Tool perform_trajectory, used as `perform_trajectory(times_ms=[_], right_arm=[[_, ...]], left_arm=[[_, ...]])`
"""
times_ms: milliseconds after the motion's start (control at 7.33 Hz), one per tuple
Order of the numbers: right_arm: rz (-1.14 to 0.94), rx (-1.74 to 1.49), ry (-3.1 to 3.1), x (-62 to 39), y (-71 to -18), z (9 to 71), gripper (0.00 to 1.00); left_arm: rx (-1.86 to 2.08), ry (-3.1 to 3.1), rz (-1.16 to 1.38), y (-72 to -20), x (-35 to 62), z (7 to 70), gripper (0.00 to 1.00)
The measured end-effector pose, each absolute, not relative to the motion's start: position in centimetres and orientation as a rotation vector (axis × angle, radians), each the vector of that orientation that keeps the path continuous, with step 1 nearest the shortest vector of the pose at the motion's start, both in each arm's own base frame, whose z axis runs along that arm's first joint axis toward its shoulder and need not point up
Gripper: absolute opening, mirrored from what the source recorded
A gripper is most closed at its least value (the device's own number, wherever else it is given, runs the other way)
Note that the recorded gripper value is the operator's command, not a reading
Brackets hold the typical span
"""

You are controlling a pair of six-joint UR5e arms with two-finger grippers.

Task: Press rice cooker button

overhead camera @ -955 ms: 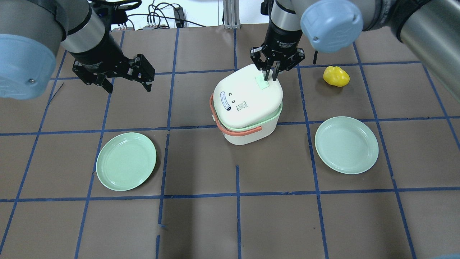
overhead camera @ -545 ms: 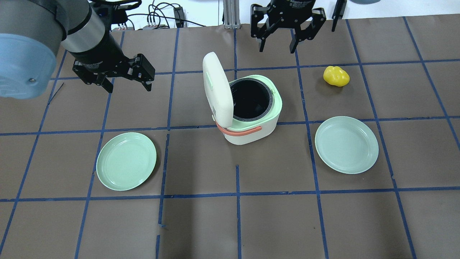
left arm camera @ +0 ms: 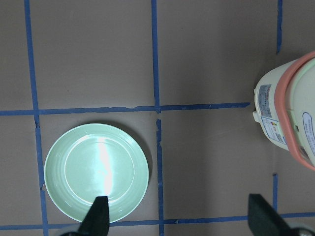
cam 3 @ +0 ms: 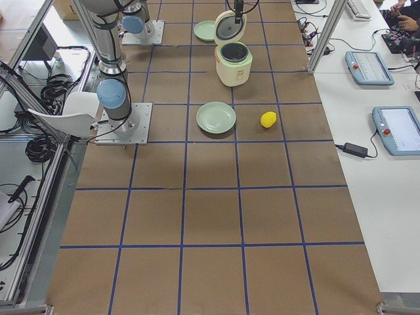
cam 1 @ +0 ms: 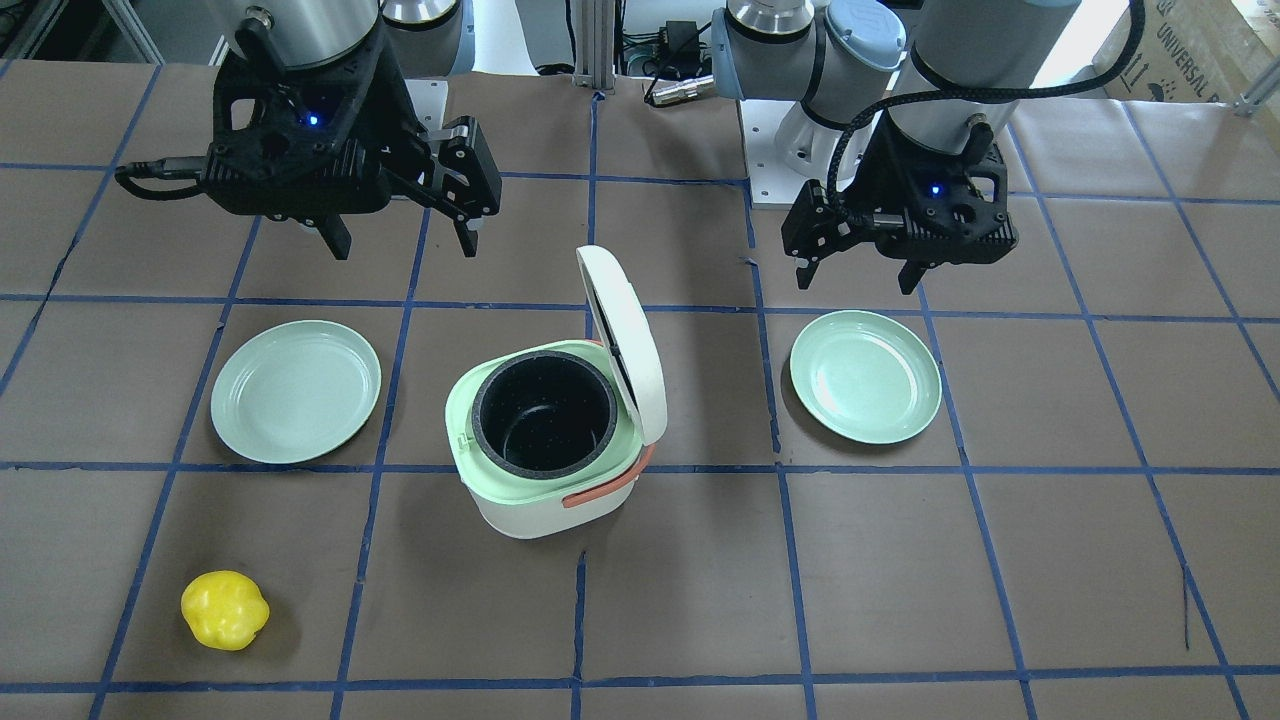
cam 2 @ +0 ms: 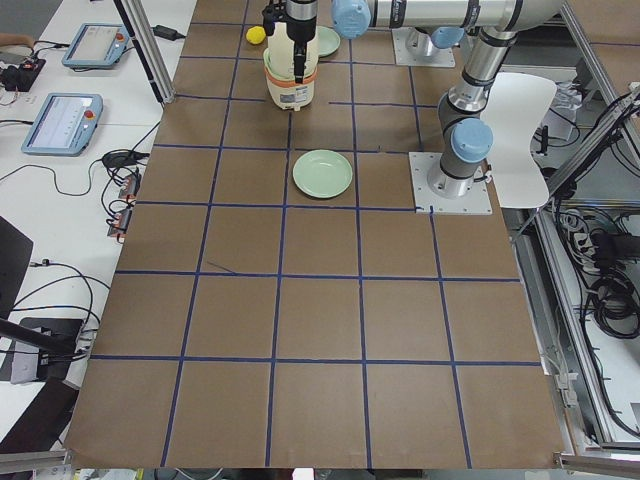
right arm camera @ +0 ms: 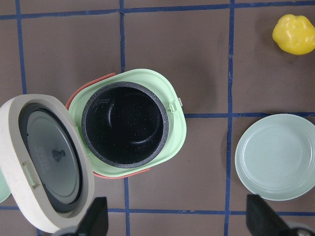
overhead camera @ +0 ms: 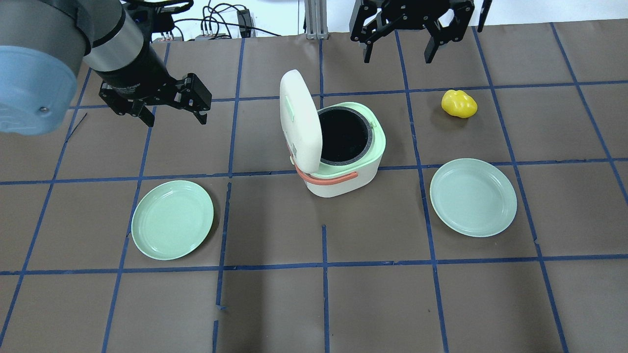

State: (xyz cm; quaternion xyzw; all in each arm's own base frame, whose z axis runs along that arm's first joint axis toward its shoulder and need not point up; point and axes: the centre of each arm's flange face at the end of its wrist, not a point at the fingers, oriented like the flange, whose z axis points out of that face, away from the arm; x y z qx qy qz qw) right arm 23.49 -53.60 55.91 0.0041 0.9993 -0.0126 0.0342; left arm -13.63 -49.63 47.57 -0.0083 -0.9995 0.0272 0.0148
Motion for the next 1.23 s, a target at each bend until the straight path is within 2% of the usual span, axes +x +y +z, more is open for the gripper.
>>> perform_trajectory(times_ms=[409, 818, 1227], right_arm=[[0.035, -0.069, 3.098, 19.1, -54.1, 53.9, 1.00], [0.104, -0.039, 3.102, 15.8, -49.5, 51.1, 1.00], [0.112, 0.048, 3.098, 12.4, -48.3, 50.1, 1.00]], left_arm=[[-0.026, -3.111, 0.085, -49.6, -13.6, 47.6, 1.00], [-0.026, -3.111, 0.085, -49.6, -13.6, 47.6, 1.00], [-0.026, -3.111, 0.085, -49.6, -13.6, 47.6, 1.00]])
